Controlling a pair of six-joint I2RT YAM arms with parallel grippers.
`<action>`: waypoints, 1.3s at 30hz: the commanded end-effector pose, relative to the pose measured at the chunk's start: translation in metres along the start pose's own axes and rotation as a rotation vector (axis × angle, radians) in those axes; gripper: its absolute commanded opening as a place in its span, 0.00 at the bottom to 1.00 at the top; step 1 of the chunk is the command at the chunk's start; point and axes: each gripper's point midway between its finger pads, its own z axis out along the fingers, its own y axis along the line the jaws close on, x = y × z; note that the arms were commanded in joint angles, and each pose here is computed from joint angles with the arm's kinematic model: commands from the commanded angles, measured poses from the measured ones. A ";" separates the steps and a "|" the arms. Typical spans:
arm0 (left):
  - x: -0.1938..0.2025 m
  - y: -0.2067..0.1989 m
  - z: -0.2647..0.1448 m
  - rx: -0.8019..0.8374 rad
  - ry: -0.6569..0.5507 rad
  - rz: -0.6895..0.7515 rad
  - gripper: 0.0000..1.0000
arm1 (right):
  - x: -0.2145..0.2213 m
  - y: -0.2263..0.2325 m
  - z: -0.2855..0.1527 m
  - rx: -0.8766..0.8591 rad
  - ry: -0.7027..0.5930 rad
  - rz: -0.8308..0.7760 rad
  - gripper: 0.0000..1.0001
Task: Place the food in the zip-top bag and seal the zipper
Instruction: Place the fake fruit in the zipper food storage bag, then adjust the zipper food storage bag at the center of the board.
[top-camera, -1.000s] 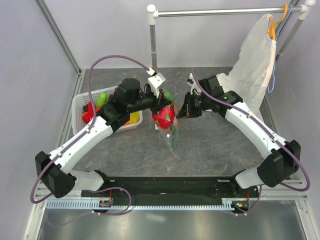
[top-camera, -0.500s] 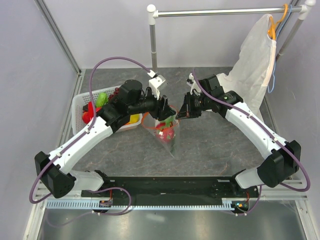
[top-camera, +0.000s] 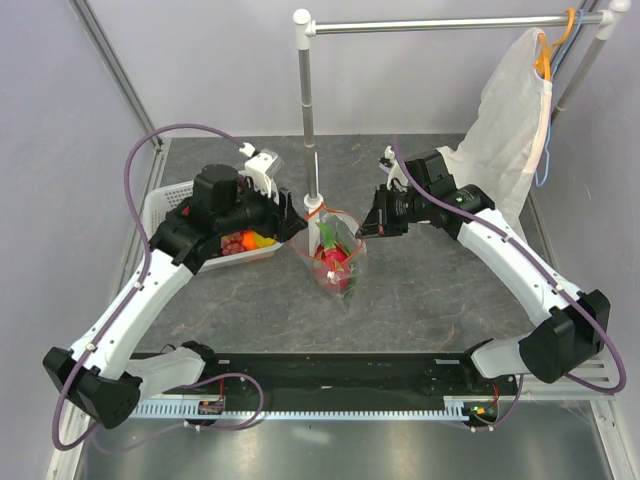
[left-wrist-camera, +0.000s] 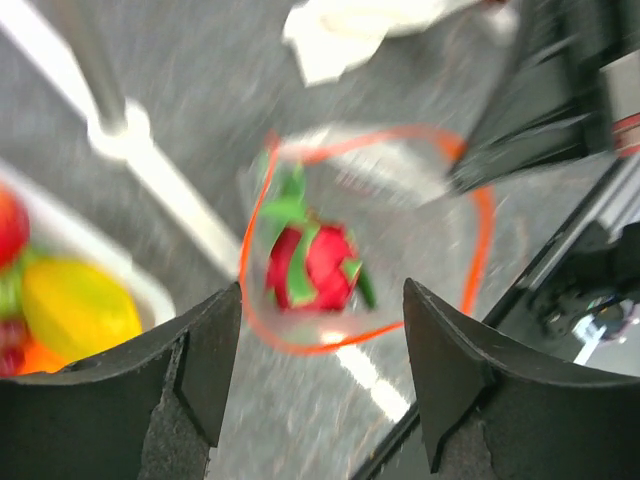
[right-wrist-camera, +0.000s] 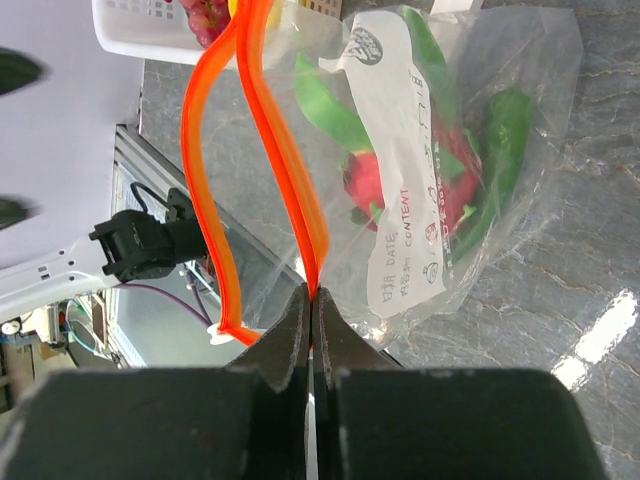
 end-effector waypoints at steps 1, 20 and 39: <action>0.067 0.027 0.002 -0.099 0.195 -0.103 0.73 | -0.001 0.006 -0.008 -0.029 -0.030 -0.039 0.00; 0.041 -0.063 0.015 0.361 0.257 -0.198 0.02 | -0.002 0.028 -0.055 -0.017 -0.104 -0.110 0.00; 0.008 0.090 -0.062 -0.032 0.108 -0.173 0.96 | 0.005 -0.004 -0.041 0.100 -0.081 -0.065 0.00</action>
